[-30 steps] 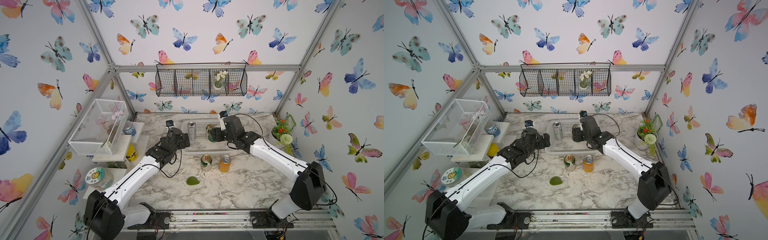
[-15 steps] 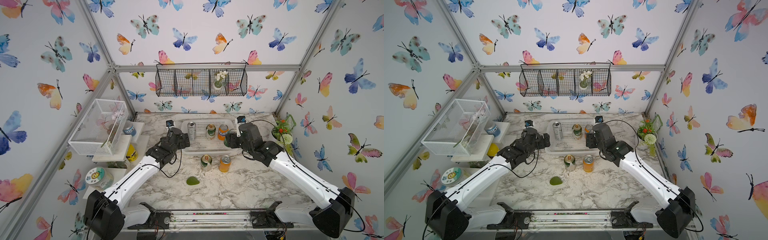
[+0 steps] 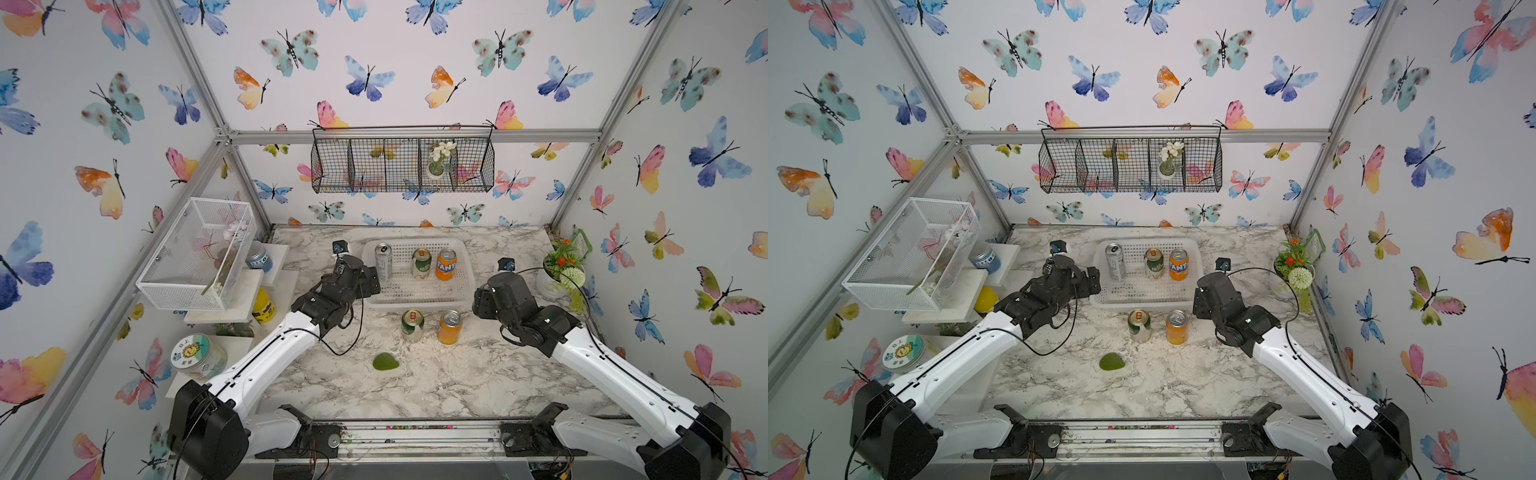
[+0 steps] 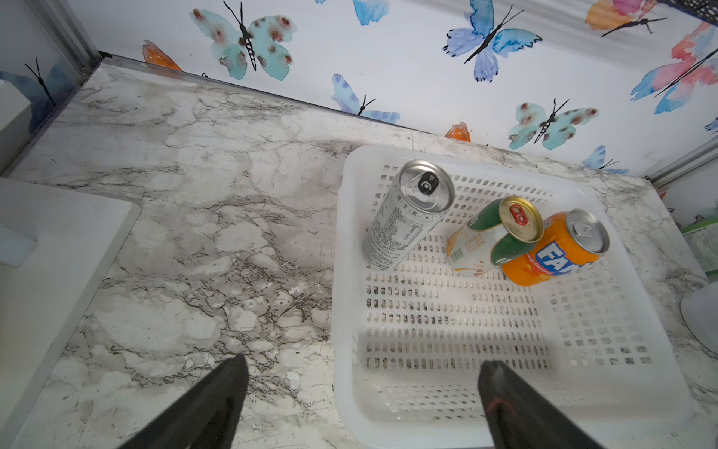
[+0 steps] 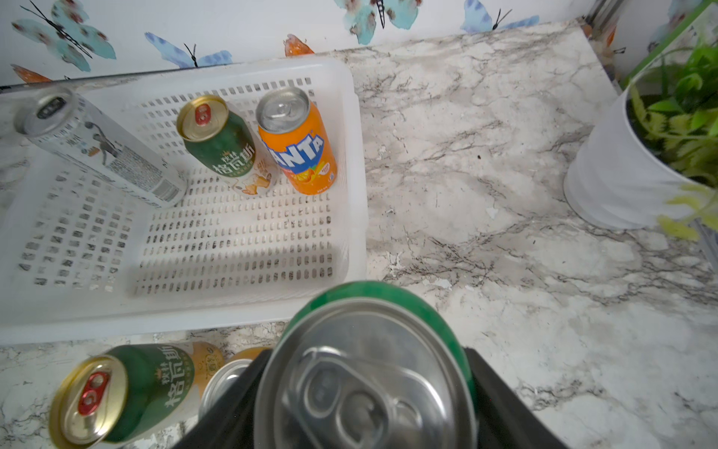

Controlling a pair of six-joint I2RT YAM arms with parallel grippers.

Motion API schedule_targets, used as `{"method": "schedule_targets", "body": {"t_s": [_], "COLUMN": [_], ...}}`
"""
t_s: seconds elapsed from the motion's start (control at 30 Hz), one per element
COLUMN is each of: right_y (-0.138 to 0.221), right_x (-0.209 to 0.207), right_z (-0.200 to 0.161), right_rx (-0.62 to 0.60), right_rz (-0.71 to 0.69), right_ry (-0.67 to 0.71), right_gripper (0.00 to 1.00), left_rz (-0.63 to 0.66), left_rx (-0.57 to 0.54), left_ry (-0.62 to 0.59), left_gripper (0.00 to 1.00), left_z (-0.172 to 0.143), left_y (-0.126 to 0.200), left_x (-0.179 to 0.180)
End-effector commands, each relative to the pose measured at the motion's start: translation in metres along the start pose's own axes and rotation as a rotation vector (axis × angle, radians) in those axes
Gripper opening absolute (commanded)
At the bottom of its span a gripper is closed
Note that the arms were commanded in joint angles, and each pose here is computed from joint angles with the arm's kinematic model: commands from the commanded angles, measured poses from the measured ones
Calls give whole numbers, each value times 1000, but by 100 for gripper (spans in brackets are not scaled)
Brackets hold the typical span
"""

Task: Take out the drinks from the basket
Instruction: Place the drink at the center of the board.

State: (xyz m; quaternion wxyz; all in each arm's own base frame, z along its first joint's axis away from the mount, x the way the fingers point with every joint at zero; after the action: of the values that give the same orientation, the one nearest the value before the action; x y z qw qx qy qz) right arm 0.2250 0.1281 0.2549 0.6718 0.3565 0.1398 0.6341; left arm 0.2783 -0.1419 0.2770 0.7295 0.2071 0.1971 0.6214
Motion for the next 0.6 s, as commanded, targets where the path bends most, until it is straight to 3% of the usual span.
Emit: {"method": "schedule_targets", "body": {"t_s": [0.0, 0.57], "right_y": [-4, -48], "right_x": [-2, -2], "right_z": [-5, -42], "right_rx": [-31, 40], "right_rz": [37, 65], "right_ry": [-57, -48], "right_gripper": [55, 55], "left_rz": [-26, -23], "left_rx": [-14, -8], "left_ry": [0, -6], "left_gripper": [99, 99], "left_z": [3, 1], "left_y": [3, 0], "left_x": [-2, -3]}}
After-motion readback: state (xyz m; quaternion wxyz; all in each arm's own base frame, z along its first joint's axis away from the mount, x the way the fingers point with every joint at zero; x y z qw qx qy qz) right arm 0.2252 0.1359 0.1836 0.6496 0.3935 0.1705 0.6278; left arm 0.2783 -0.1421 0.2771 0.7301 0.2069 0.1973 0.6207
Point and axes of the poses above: each gripper's point midway between its finger pads, its own y axis back along the fingers, its own x axis along the line the jaws close on, z = x × y, the point moved 9 cm from there along y, back along the fingers, and after that the axes turned 14 degrees about -y, right-handed, at the moved point
